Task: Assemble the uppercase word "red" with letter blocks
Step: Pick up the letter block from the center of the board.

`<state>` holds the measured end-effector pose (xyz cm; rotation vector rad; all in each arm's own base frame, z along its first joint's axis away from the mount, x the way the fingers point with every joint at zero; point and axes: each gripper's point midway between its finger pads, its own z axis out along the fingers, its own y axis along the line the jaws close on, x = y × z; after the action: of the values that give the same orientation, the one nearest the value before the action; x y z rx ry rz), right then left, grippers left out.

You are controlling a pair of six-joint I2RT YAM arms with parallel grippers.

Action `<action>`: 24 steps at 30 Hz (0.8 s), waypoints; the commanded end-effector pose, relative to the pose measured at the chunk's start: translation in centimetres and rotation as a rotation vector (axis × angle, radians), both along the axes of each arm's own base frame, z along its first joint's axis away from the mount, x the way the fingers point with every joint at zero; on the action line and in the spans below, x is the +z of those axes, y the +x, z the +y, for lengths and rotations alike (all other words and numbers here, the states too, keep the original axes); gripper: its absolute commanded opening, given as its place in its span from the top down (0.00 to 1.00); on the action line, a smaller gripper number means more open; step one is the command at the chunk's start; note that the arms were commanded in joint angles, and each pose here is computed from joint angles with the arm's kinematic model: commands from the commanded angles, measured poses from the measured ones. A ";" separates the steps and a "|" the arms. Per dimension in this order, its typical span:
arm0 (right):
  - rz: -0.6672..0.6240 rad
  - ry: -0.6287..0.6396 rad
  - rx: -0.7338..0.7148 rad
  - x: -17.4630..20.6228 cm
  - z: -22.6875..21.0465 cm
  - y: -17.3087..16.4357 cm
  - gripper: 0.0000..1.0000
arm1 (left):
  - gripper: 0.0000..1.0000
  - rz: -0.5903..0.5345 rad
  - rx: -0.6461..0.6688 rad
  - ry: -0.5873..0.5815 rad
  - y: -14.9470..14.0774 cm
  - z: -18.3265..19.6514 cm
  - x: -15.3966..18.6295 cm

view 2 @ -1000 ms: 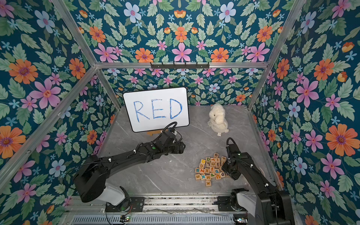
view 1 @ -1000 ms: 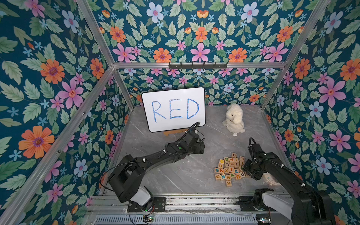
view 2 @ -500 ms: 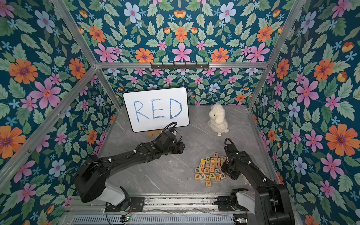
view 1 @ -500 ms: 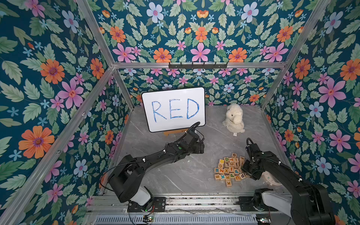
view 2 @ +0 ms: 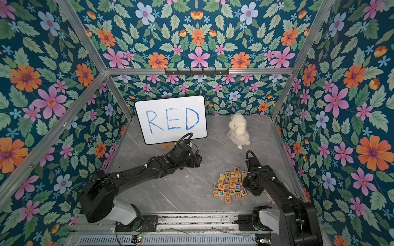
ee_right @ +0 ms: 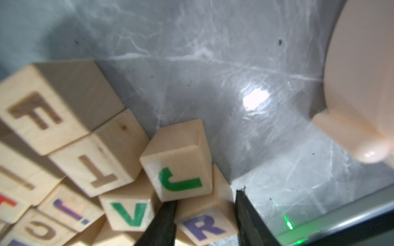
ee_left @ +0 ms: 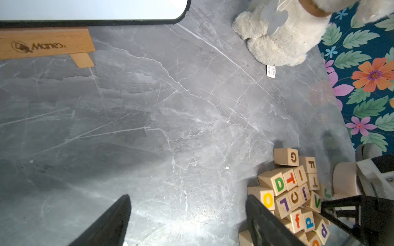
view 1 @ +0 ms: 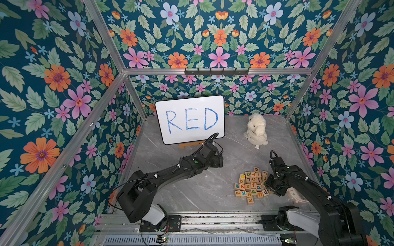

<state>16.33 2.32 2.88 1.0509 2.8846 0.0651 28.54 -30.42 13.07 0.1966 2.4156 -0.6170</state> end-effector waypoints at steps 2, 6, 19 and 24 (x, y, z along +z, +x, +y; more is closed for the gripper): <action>-0.014 -0.017 -0.026 0.9 -0.4 -0.1 0.57 | 0.14 -0.027 0.027 0.018 0.4 0.6 0.5; -0.053 0.000 -0.026 2.3 -0.1 0.5 0.57 | 0.14 -0.073 0.034 0.005 0.6 1.0 1.7; -0.175 -0.132 0.221 9.2 2.3 4.8 0.64 | 0.09 -0.206 0.112 0.128 2.3 4.9 4.4; -0.250 -0.086 0.274 10.6 7.7 8.7 0.64 | 0.07 -0.175 0.277 0.071 4.1 9.8 5.0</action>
<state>23.24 8.34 12.87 0.5613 2.8012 0.0614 31.98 -23.25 18.08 0.0660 2.2402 -0.3954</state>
